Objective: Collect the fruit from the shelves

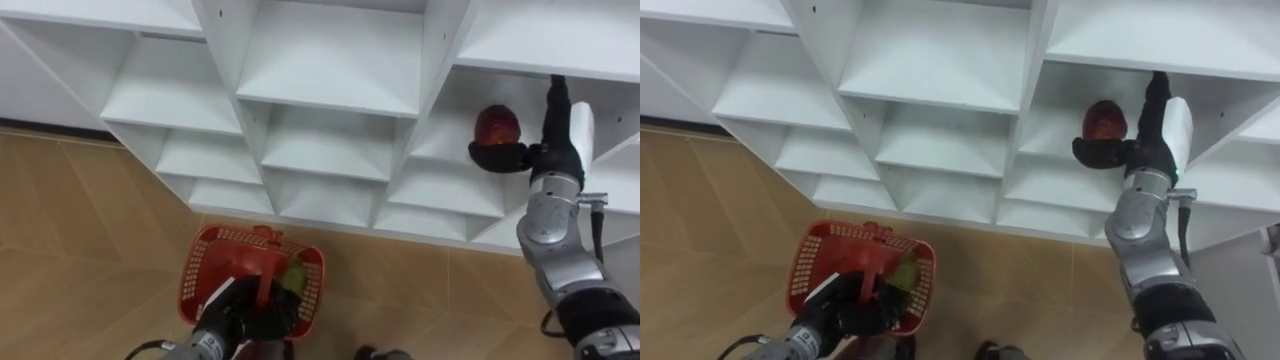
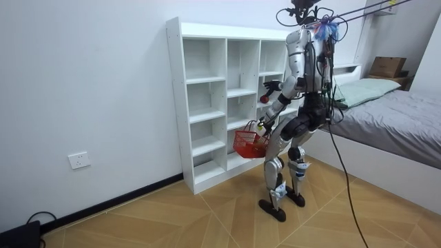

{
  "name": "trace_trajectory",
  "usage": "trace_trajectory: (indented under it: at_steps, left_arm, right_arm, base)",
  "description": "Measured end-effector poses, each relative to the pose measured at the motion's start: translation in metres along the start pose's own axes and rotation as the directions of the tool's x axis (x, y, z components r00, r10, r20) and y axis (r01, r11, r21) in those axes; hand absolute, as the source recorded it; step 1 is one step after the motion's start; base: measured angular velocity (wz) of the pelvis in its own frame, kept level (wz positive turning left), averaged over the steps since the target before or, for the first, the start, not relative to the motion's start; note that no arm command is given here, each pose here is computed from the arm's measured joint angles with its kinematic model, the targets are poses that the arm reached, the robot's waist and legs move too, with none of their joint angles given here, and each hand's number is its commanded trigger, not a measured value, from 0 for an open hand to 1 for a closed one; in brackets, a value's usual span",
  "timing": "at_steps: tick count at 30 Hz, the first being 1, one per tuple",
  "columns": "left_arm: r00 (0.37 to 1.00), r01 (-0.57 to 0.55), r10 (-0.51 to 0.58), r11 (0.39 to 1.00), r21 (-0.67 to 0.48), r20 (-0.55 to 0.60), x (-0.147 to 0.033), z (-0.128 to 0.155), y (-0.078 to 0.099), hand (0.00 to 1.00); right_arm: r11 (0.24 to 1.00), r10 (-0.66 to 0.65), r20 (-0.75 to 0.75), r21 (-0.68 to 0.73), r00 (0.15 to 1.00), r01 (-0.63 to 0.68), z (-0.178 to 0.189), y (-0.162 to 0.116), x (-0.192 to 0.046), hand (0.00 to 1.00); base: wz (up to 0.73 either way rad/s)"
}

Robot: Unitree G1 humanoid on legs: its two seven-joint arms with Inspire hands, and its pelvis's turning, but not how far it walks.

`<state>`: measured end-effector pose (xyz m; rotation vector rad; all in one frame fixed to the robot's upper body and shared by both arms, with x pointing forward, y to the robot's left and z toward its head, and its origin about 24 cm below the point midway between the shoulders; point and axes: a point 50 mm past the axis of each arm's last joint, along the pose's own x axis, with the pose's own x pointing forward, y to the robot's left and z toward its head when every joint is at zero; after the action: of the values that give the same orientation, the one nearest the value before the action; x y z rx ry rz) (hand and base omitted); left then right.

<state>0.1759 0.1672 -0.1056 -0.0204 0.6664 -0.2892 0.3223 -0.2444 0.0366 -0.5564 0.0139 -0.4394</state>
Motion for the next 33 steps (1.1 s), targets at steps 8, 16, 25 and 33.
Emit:
trace_trajectory:
  at_steps: [8,16,25,33]
  left_arm:
    - [1.0,0.013,-0.013,1.0,0.002,-0.015,0.001,-0.001,-0.003,1.0]
    - [0.999,0.051,-0.05,0.998,0.041,-0.019,0.005,0.002,-0.011,1.0]
    - [0.997,0.066,-0.063,0.995,0.072,-0.035,0.008,0.005,-0.013,1.0]
    - [0.996,0.079,-0.076,0.993,0.084,-0.042,0.009,0.003,-0.017,1.0]
  right_arm:
    - [1.0,-0.016,0.025,-0.01,1.0,0.016,0.007,-0.001,0.004,0.0]
    - [1.0,-0.021,0.029,-0.016,0.999,0.021,0.007,-0.002,0.005,0.0]
    - [0.995,0.029,0.05,-0.093,0.998,-0.025,0.008,0.005,0.002,0.0]
    - [0.995,0.031,0.052,-0.094,0.998,-0.026,0.008,0.006,0.002,0.0]
  base:
    - [0.07]
    - [0.04]
    - [-0.01]
    - [-0.01]
